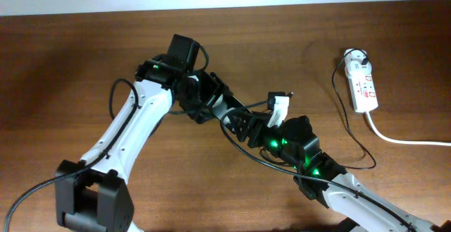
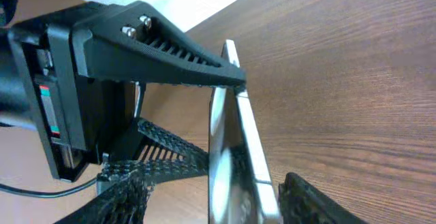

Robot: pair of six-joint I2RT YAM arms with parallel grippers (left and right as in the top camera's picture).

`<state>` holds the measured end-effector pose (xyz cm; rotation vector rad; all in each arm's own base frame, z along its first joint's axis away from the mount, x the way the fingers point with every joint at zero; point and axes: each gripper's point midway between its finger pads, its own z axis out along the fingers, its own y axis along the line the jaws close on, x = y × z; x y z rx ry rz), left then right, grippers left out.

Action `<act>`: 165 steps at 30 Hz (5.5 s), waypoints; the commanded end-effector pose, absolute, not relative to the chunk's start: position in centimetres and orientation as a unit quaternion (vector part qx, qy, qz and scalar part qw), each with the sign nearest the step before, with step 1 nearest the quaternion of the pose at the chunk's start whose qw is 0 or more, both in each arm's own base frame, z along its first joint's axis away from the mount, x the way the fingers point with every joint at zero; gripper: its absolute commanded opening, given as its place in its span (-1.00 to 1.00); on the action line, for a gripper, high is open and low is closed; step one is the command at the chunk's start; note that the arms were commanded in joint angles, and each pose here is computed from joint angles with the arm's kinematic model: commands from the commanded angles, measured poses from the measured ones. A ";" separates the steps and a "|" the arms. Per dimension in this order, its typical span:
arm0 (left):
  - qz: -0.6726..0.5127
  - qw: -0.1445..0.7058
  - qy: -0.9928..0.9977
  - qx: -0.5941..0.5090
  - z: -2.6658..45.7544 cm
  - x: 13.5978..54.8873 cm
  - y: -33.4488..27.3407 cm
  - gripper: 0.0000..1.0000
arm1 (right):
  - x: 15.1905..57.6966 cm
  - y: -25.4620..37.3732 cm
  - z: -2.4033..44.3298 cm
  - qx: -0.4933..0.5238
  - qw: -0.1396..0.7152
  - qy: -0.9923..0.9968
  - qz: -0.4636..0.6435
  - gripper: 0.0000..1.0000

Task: Plug charger to phone and switch on socket

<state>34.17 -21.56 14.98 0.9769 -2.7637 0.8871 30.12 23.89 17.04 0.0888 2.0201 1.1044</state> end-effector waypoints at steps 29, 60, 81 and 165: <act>0.389 -0.172 -0.890 0.163 28.1 33.0 -10.5 0.99 | 31.0 23.8 18.5 0.197 0.339 0.762 0.515 -0.92; 0.596 -0.060 -0.711 0.368 18.6 32.8 -19.7 0.18 | 28.1 27.6 20.2 0.277 0.197 0.712 0.615 -0.92; 0.589 -0.081 -0.741 0.312 18.4 31.9 -21.2 -1.00 | 27.4 27.9 18.6 0.334 0.123 0.708 0.610 0.20; 0.677 -0.095 -0.727 0.065 18.2 36.4 -19.2 -1.00 | 21.0 26.3 18.5 -0.169 0.057 0.958 0.224 -0.92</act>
